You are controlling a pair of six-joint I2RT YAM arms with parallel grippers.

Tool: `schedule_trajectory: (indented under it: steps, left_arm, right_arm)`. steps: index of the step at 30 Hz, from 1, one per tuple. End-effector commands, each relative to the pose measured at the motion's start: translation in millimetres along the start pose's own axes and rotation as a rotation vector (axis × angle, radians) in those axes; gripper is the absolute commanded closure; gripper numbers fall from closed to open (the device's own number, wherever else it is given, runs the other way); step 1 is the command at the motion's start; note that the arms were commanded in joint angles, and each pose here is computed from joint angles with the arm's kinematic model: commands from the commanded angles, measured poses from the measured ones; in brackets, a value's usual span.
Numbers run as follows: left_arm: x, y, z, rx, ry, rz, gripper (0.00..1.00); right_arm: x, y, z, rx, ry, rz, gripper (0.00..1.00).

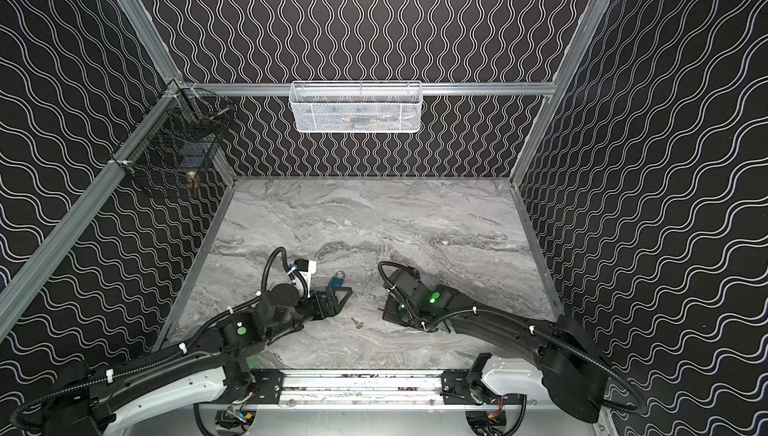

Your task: Unlock with the key

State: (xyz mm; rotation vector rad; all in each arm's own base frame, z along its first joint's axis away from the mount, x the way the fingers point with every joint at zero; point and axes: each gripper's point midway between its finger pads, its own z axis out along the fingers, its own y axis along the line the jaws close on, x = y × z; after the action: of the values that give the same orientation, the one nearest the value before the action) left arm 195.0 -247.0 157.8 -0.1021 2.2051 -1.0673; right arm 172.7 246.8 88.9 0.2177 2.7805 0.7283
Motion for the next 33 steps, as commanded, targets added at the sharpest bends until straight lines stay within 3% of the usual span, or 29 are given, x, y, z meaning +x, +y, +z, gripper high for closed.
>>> schedule_trajectory:
  steps: [1,7,15,20,23,25,28,31,33]
  left_arm:
    - [-12.6,-20.5,3.8,0.059,-0.038,-0.002,0.12]
    - [-19.8,-45.5,15.1,0.130,-0.085,0.051,0.25]
    - [-25.1,-40.8,26.3,0.068,-0.122,0.028,0.39]
    - [-21.6,-36.1,32.5,0.046,-0.112,0.014,0.47]
    - [-19.9,-34.9,33.5,0.064,-0.121,-0.003,0.59]
    - [-19.7,-34.6,34.5,0.071,-0.128,-0.008,0.61]
    - [-17.3,-31.5,36.7,0.064,-0.123,-0.011,0.73]
    - [-19.2,-37.0,36.2,0.092,-0.133,-0.003,0.75]
    - [-18.0,-33.8,37.0,0.076,-0.128,-0.005,0.83]
  right_arm:
    - [-12.3,36.6,-12.2,-0.140,-0.037,0.020,1.00]
    - [-17.3,67.9,-16.7,-0.262,-0.035,0.028,1.00]
    - [-17.5,90.0,-20.1,-0.345,-0.026,0.027,1.00]
    - [-19.3,97.5,-21.9,-0.363,-0.033,0.024,1.00]
    - [-19.0,99.9,-21.2,-0.374,-0.031,0.033,1.00]
    - [-20.2,101.3,-21.3,-0.372,-0.035,0.033,1.00]
    - [-21.8,103.0,-21.4,-0.377,-0.041,0.041,1.00]
    - [-21.3,102.5,-19.8,-0.366,-0.038,0.040,1.00]
    - [-21.7,101.6,-19.9,-0.373,-0.042,0.049,1.00]
